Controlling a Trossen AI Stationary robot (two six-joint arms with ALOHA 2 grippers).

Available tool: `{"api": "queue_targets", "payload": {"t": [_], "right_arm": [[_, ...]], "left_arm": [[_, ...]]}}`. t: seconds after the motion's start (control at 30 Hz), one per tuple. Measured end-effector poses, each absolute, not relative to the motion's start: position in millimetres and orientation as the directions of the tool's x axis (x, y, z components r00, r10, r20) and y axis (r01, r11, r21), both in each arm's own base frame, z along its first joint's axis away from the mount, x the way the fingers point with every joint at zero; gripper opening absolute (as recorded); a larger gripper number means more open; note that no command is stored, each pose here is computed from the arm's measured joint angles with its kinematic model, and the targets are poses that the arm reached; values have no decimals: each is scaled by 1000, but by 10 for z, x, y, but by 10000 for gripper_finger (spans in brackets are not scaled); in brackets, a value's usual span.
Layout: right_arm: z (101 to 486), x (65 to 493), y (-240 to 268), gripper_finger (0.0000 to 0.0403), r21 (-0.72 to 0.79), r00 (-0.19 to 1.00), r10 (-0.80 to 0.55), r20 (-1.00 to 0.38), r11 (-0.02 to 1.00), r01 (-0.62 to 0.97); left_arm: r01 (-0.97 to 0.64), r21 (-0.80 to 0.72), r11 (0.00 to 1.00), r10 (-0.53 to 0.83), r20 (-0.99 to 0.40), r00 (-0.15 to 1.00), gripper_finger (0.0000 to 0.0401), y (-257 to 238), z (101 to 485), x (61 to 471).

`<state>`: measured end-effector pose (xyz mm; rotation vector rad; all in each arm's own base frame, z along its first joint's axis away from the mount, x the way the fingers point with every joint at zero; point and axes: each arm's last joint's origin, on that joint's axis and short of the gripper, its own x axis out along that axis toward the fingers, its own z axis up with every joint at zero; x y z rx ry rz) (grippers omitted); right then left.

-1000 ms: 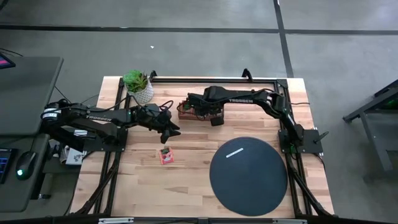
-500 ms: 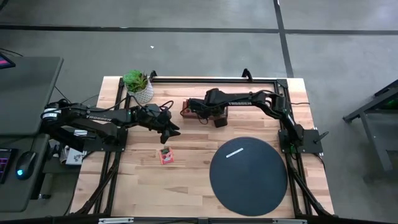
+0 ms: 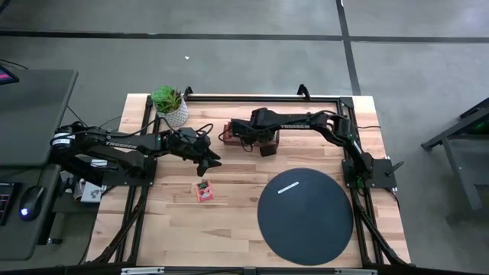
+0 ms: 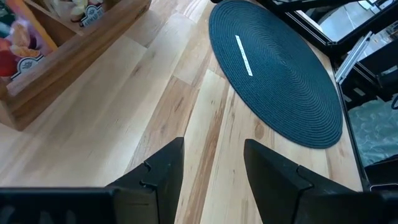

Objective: Pick & Place Tea
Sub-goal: Put the white orange tea sachet into the right section of the wooden organizer, then put the red orange tea sachet into the left section of the wooden organizer

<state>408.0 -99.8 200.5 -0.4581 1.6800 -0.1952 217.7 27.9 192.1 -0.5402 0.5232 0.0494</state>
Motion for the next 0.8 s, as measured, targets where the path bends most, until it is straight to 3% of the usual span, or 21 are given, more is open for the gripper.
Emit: {"api": "queue_targets", "payload": {"t": [0.43,0.6,0.8], "right_arm": [[2404,4139,-1020,167,-436,-55,-445,-894,891,-128],[2566,4158,-978,189,-384,-15,-385,-923,922,-40],[2787,4296,-818,189,-199,173,-216,-961,973,113]], "left_arm": [[-239,-469,850,-101,-591,800,165,268,1819,2110],[-292,-481,826,-143,-681,718,165,243,1737,2018],[-295,-479,827,-209,-748,631,165,47,1673,1962]]}}
